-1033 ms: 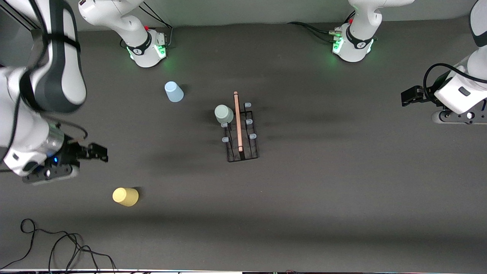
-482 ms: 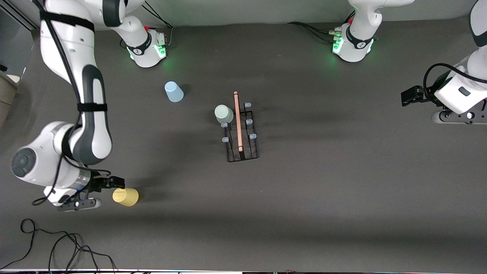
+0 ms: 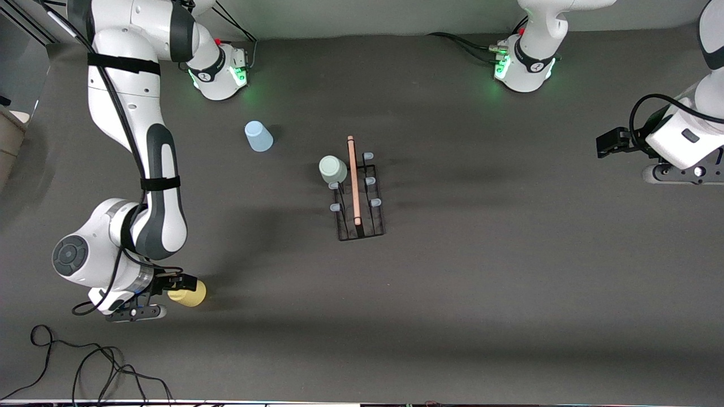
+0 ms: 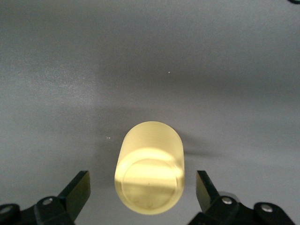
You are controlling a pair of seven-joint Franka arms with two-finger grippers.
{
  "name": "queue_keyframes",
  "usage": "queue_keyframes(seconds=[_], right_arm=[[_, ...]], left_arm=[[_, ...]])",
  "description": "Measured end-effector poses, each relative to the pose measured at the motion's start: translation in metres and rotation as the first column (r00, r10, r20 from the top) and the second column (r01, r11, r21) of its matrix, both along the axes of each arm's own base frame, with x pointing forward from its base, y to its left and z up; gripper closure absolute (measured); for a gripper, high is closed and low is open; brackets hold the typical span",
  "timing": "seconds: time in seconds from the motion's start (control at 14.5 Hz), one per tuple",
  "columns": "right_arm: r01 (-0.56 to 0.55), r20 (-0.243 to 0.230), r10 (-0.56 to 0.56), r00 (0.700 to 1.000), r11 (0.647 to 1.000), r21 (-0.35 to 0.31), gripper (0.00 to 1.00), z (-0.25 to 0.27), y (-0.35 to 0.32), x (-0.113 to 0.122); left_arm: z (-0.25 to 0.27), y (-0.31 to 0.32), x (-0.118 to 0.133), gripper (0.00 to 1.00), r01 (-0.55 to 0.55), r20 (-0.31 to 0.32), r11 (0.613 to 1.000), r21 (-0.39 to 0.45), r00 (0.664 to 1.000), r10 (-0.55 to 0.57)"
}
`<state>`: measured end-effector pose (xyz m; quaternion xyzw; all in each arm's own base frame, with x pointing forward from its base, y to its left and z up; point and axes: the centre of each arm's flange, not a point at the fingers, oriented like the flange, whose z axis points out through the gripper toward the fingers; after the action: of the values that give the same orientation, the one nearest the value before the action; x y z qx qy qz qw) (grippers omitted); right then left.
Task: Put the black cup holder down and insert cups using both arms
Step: 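Grasp the yellow cup with the right gripper and lift it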
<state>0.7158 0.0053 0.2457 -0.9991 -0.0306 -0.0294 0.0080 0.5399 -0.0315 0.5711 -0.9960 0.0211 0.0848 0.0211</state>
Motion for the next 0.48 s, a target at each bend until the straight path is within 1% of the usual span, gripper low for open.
queue_keyframes(seconds=[0.14,0.21,0.34,0.48], right_arm=[[0.0,0.005,0.0,1.0,1.0,0.002,0.04,-0.006,0.003,0.001],[-0.004,0.006,0.004,1.0,1.0,0.0,0.13,-0.01,0.005,0.001],[-0.029,0.011,0.029,1.0,1.0,-0.006,0.34,-0.013,0.005,0.001],[-0.045,0.016,0.045,0.999,0.999,-0.006,0.34,-0.011,0.005,0.003]], left_arm=[[0.0,0.0,0.0,0.0,0.0,0.0,1.0,0.0,1.0,0.0],[0.0,0.0,0.0,0.0,0.0,0.0,1.0,0.0,1.0,0.0],[0.0,0.0,0.0,0.0,0.0,0.0,1.0,0.0,1.0,0.0],[0.0,0.0,0.0,0.0,0.0,0.0,1.0,0.0,1.0,0.0]])
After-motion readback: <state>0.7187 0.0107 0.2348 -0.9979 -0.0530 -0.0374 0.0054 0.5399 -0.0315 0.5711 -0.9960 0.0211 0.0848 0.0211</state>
